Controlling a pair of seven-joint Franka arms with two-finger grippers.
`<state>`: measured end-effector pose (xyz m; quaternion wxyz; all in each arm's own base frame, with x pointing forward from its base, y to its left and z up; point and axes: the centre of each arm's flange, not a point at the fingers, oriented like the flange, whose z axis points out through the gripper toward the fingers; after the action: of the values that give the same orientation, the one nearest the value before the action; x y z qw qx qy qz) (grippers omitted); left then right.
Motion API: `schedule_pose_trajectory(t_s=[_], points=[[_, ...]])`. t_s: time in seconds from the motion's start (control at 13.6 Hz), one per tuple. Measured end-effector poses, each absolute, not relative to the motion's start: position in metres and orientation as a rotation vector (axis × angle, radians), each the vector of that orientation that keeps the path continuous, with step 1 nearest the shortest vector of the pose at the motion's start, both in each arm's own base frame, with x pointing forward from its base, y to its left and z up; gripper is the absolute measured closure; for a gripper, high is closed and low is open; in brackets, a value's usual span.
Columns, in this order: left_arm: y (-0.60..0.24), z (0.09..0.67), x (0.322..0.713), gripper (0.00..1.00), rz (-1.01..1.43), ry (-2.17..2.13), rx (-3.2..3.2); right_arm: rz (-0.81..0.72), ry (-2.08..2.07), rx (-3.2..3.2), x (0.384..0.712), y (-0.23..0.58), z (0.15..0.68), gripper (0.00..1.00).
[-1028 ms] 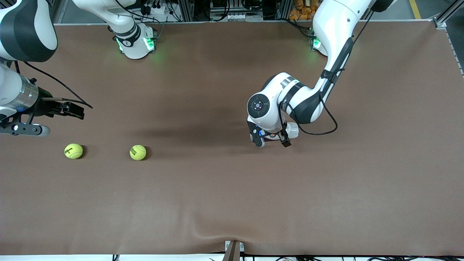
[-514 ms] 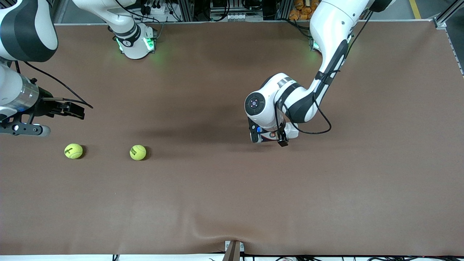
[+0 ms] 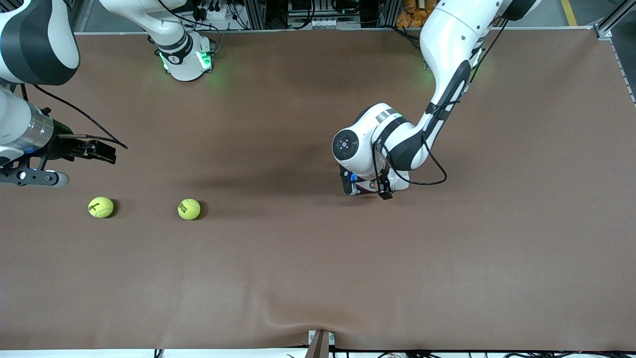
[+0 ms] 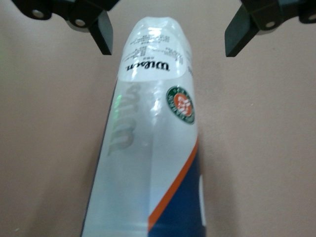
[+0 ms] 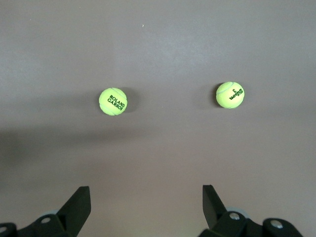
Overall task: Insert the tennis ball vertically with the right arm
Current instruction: 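Grasp the can's closed end with the left gripper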
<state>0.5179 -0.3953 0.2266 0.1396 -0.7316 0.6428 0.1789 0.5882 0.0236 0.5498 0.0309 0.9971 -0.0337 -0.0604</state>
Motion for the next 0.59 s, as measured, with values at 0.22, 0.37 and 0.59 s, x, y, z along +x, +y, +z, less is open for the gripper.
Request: schedule_pose_trajectory(t_s=[0.22, 0.37, 0.59], points=[[-0.398, 0.219, 0.514, 0.0, 0.527, 1.857, -2.096, -0.187, -0.103, 3.072, 0.588, 0.024, 0.549, 0.0], [-0.398, 0.214, 0.515, 0.0, 0.514, 1.824, -2.057, -0.19, -0.103, 3.072, 0.589, 0.024, 0.548, 0.0], [-0.406, 0.205, 0.506, 0.0, 0.511, 1.782, -2.038, -0.192, -0.103, 3.071, 0.589, 0.024, 0.548, 0.0]])
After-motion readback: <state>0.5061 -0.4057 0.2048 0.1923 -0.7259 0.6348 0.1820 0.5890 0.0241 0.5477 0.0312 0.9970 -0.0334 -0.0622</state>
